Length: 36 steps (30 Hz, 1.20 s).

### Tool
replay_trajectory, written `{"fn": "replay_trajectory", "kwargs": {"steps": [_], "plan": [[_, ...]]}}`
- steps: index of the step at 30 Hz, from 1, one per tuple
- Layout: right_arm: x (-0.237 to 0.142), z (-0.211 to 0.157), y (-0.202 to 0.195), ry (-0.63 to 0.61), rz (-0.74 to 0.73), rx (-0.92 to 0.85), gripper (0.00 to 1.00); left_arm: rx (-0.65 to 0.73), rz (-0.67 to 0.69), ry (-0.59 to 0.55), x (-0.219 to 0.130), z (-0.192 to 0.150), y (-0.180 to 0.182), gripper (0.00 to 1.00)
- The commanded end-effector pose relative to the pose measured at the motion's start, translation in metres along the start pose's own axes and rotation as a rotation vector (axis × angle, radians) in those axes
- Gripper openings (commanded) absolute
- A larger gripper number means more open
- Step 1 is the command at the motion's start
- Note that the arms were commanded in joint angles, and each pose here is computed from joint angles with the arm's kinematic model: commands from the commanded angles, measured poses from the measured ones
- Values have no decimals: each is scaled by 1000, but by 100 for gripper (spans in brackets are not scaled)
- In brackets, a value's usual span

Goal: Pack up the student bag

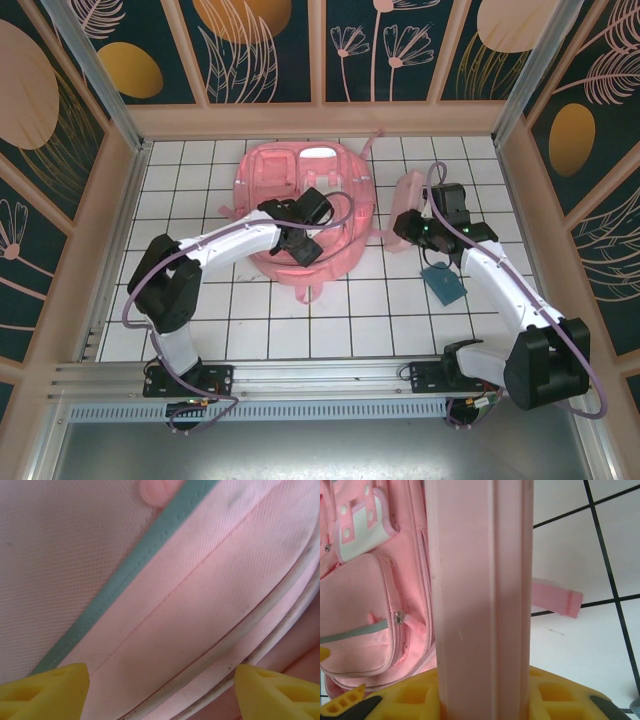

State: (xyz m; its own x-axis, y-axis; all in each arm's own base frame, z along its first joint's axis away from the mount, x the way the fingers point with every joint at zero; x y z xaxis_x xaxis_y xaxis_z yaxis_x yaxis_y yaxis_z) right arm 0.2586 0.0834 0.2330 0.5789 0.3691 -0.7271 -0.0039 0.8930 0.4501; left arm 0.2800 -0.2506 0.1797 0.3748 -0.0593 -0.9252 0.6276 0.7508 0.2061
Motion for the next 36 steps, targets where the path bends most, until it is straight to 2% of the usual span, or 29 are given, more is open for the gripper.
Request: {"fn": "replay_trajectory", "kwargs": {"steps": [1, 5, 10, 15, 17, 21, 26, 29, 34, 36], "plan": [[-9, 17, 15, -75, 70, -24, 20, 91, 34, 30, 10, -1, 4, 75], [-9, 18, 16, -72, 77, -26, 19, 78, 64, 20, 18, 7, 9, 71], [-10, 19, 16, -74, 80, -29, 20, 150, 54, 47, 24, 2, 9, 76], [-10, 20, 18, -74, 84, -30, 20, 181, 172, 27, 25, 9, 16, 73], [-12, 21, 19, -76, 92, -33, 20, 191, 216, 14, 25, 13, 19, 61], [-18, 25, 21, -93, 89, -44, 20, 225, 258, -26, 15, 18, 24, 45], [-23, 27, 23, -97, 83, -50, 20, 237, 248, -129, -9, 28, 27, 20], [-26, 26, 23, -102, 93, -44, 20, 234, 266, -180, -19, 32, 30, 10], [-31, 24, 26, -101, 117, -43, 20, 219, 322, -256, -36, 38, 36, 0], [-33, 23, 27, -94, 134, -44, 20, 202, 344, -290, -42, 40, 39, 0]]}}
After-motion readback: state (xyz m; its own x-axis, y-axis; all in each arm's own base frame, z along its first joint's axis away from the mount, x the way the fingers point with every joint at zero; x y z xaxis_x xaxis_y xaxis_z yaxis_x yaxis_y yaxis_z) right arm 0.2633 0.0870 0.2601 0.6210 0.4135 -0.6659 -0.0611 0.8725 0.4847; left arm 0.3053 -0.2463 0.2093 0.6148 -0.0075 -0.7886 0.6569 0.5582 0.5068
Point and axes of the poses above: each hand's point on the last joint's axis, 136 mm out from that joint toward the fingers, its own x axis out along the fingers, its own y axis along the line the jaws close on, z = x × y, the point moved 10 cm from there along -x, back along the fingers, and after that the axes turned 5 degrees about -x, right-handed, at the moved point
